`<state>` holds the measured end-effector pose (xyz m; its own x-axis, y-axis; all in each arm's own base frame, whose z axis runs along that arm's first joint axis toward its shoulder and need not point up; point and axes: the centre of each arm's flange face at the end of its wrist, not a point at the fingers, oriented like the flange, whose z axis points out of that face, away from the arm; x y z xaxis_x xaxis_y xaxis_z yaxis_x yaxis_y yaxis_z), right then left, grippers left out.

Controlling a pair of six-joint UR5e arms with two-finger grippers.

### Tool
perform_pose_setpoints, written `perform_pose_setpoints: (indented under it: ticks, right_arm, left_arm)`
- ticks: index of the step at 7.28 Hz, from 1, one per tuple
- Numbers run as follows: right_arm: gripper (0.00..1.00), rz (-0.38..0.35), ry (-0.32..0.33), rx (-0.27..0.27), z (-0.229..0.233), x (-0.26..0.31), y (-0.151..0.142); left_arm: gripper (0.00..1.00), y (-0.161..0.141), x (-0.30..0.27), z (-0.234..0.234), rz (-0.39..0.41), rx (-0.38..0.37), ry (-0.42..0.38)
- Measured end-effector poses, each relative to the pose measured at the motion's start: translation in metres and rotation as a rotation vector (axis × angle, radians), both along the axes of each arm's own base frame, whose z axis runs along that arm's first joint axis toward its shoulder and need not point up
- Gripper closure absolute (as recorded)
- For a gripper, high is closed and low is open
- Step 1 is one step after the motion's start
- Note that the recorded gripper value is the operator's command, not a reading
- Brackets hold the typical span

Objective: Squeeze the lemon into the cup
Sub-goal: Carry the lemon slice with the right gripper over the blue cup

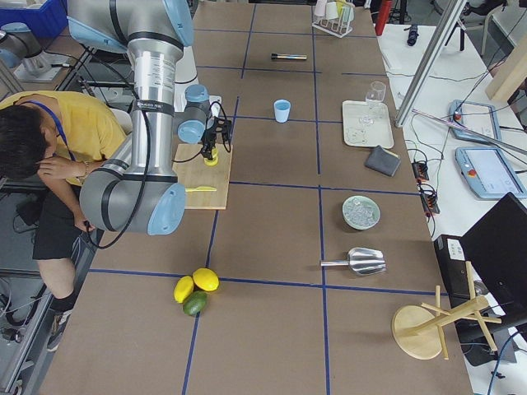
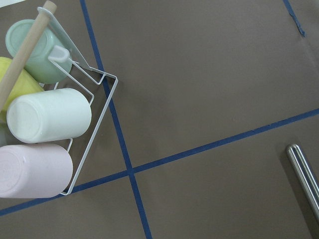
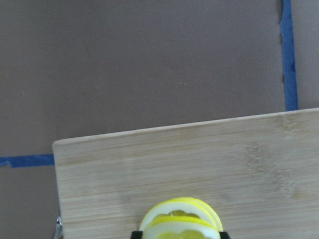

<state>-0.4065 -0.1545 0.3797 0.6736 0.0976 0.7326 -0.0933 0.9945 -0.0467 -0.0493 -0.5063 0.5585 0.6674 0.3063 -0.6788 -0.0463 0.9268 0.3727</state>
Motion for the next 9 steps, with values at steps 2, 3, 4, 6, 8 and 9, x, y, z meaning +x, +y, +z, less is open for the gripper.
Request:
perform_pose_setpoints:
  ticks: [2, 3, 4, 6, 8, 9]
  right_arm:
    - [0.43, 0.042, -0.027, -0.016, -0.011, 0.007, -0.024]
    - [0.43, 0.066, -0.052, -0.031, -0.021, 0.008, -0.042]
    - [0.43, 0.098, -0.081, -0.04, -0.031, 0.008, -0.063]
    - [0.41, 0.165, -0.153, -0.048, -0.069, -0.012, -0.117]
    - [0.4, 0.231, -0.188, -0.062, -0.126, -0.042, -0.182]
    - [0.4, 0.26, -0.196, -0.065, -0.151, -0.054, -0.207]
  left_arm:
    - [0.0, 0.001, 0.0, 0.001, 0.0, -0.001, 0.0]
    - [0.0, 0.002, 0.0, 0.001, 0.0, -0.002, 0.0]
    - [0.0, 0.002, 0.0, 0.002, 0.0, -0.003, 0.0]
    - [0.0, 0.002, 0.0, 0.002, 0.0, -0.004, 0.0]
    - [0.0, 0.003, 0.0, 0.003, 0.0, -0.006, 0.0]
    - [0.0, 0.005, 0.0, 0.005, 0.0, -0.008, 0.0]
